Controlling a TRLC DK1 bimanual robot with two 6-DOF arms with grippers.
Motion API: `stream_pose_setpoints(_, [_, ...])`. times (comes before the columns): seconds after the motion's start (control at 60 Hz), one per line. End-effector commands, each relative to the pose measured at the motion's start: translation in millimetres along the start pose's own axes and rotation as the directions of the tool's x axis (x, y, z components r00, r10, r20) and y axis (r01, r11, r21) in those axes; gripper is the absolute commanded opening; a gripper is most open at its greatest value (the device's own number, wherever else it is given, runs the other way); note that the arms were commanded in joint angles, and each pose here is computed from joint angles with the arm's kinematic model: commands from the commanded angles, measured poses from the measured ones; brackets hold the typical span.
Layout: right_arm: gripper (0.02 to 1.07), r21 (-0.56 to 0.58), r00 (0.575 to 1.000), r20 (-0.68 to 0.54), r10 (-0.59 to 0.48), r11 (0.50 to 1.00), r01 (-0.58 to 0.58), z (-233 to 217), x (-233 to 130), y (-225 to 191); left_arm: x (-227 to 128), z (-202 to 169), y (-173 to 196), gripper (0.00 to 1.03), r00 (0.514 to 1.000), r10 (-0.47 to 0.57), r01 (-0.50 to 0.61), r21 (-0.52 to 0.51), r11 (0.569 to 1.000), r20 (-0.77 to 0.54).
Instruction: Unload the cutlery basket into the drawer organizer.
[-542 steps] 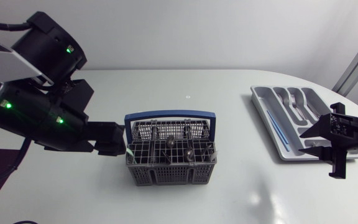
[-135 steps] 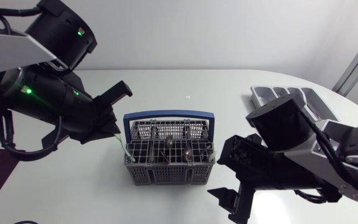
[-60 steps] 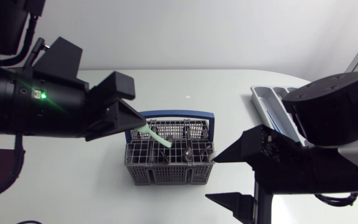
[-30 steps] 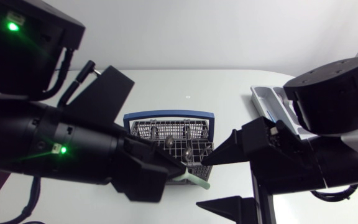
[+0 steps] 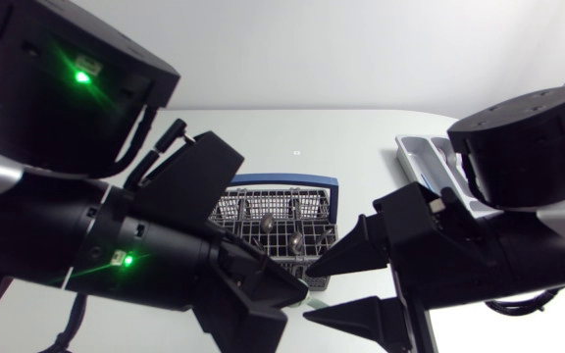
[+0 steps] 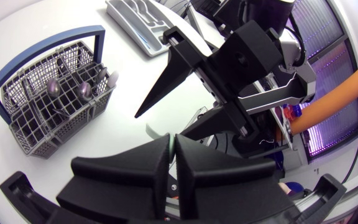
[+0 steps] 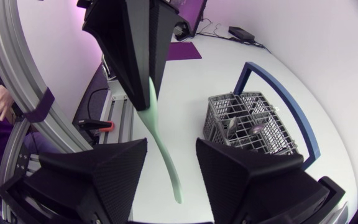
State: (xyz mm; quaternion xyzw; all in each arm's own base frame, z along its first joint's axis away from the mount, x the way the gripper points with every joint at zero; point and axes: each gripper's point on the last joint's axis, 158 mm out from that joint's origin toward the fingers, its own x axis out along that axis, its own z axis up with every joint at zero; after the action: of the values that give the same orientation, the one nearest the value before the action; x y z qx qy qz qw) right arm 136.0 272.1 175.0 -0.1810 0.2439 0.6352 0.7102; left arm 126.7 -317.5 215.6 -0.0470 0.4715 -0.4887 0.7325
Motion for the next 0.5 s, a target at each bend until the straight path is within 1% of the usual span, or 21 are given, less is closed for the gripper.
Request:
stream_pose_setpoints(0.0, [0.48, -0.016, 1.000, -0.003, 0.013, 1.000, -0.013, 0.5, 4.0, 0.1, 4.5, -4.5, -0.9, 0.06, 1.000, -0.011, 0.012, 0.014, 1.000, -0.020])
stream_pose_setpoints(0.017, [0.45, -0.016, 1.000, -0.001, 0.013, 1.000, -0.013, 0.8, 4.3, -0.3, 4.4, -4.6, -1.1, 0.06, 1.000, -0.013, 0.013, 0.014, 1.000, -0.020])
stream_pose_setpoints(0.05, [0.42, -0.015, 1.000, -0.001, 0.013, 1.000, -0.013, 0.5, 4.5, -0.3, 4.0, -4.5, -1.4, 0.06, 1.000, -0.013, 0.014, 0.015, 1.000, -0.019])
stream_pose_setpoints(0.1, [0.34, -0.017, 1.000, -0.003, 0.015, 1.000, -0.015, 0.3, 4.9, 0.1, 3.9, -4.5, -0.8, 0.06, 1.000, -0.012, 0.012, 0.012, 1.000, -0.019])
stream_pose_setpoints(0.217, [0.22, -0.016, 1.000, -0.004, 0.018, 1.000, -0.018, -0.5, 5.7, 1.0, 1.8, -3.5, -1.5, 0.06, 1.000, -0.013, 0.014, 0.013, 1.000, -0.013])
stream_pose_setpoints(0.3, [0.20, -0.013, 1.000, -0.008, 0.021, 1.000, -0.021, -2.6, 6.3, 1.8, 1.2, -2.8, -0.9, 0.06, 1.000, -0.012, 0.013, 0.010, 1.000, -0.011])
stream_pose_setpoints(0.4, [0.11, -0.008, 0.999, -0.008, 0.038, 0.999, -0.038, -3.0, 6.8, 4.7, -0.8, 0.1, -0.7, 0.06, 1.000, -0.011, 0.011, 0.004, 1.000, -0.002])
stream_pose_setpoints(0.433, [0.08, -0.007, 0.999, -0.008, 0.044, 0.999, -0.044, -2.9, 6.9, 6.1, -1.4, 1.5, -1.7, 0.09, 1.000, -0.015, 0.015, 0.001, 1.000, 0.000])
stream_pose_setpoints(0.483, [0.07, -0.002, 0.999, -0.012, 0.046, 0.999, -0.046, -3.4, 7.4, 6.0, -2.0, 0.5, -4.0, 0.19, 1.000, -0.025, 0.025, -0.006, 1.000, -0.007])
